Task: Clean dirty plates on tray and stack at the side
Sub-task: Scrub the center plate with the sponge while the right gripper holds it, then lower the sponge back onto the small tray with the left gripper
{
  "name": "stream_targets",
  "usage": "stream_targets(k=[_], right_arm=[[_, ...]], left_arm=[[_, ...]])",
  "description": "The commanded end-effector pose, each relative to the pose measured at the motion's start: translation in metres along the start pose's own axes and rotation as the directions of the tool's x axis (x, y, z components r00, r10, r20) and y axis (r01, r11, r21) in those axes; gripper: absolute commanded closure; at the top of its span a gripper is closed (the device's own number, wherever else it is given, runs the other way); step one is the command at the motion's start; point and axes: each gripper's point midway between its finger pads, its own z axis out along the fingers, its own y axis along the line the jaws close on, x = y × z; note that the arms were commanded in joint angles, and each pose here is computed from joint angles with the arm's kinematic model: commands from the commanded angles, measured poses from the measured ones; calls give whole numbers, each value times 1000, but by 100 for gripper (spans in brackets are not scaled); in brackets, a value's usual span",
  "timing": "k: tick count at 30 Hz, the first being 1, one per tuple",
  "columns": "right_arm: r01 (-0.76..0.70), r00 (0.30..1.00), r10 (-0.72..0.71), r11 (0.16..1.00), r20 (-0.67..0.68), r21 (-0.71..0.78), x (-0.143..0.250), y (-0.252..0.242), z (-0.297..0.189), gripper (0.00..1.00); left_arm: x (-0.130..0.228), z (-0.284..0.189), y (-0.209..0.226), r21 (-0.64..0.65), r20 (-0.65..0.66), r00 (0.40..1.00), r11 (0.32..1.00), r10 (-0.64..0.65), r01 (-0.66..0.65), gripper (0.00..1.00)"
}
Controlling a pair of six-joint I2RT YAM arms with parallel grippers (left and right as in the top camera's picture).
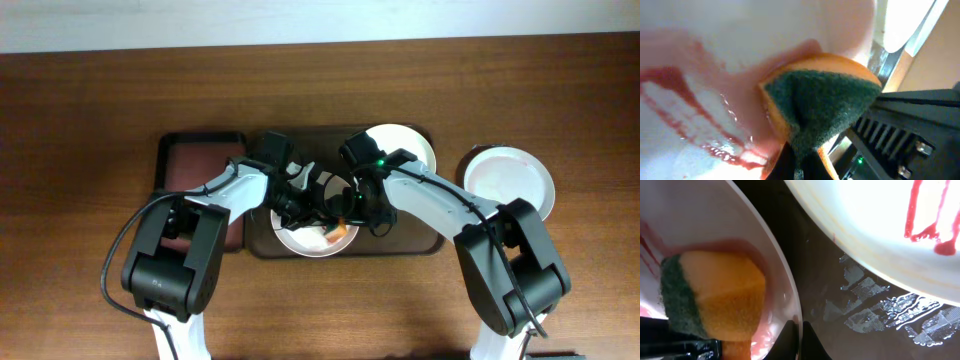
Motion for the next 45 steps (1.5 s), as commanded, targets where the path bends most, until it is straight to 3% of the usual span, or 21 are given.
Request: stream_targets(k=[1,3,8,12,18,19,21,24,26,29,31,36,38,39,42,45], right_arm=[[26,1000,-25,999,-5,48,5,-9,0,96],[26,1000,-25,999,-6,48,5,-9,0,96],[26,1000,-25,999,-6,48,5,-9,0,96],[26,1000,-25,999,-6,48,5,-9,0,96],[26,1000,-25,999,-6,48,5,-9,0,96],[26,1000,-25,999,-5,48,5,-9,0,96],[26,1000,-25,999,-5,48,5,-9,0,96],[37,999,-37,998,-4,47,4,-9,0,96],[90,996,-90,996,-7,-7,3,2,-2,96],[158,987,-156,987,46,-34,-11,16,-27,96],[169,976,-165,985,145,-19,-23,18,-60,96],[125,918,-191,971,348,203,-35,-22,-131,96],[84,879,-195,962,434,260,-40,-33,-160,96],[66,859,-205,953,468,296,-42,-38,-170,96],[66,788,-322,892,525,448,-42,-37,-194,96],[50,710,-424,827,562,561,-38,-22,-211,96]], left_arm=[[-10,-1,52,-243,99,994,967,-56,79,100],[-21,-10,72,-350,164,986,932,-38,94,100],[-53,-49,101,-327,288,955,929,-76,172,100],[-24,-59,113,-397,178,982,909,-62,129,100],[-26,-141,36,-407,336,922,912,191,-41,100],[-21,-158,26,-433,360,901,899,243,-69,100],[-17,-198,41,-554,428,865,832,260,24,100],[-15,-225,75,-687,402,867,723,295,73,100],[-17,-223,93,-726,377,884,681,275,98,100],[-19,-200,118,-735,315,926,670,208,100,100],[-21,-186,133,-741,281,944,665,172,100,100],[-26,-168,152,-746,249,959,659,137,99,99],[-27,-172,155,-761,253,957,640,142,106,64],[-27,-172,155,-761,254,957,640,143,106,52],[-37,-173,152,-757,279,945,645,171,107,42],[-51,-176,148,-748,318,924,654,211,108,40]])
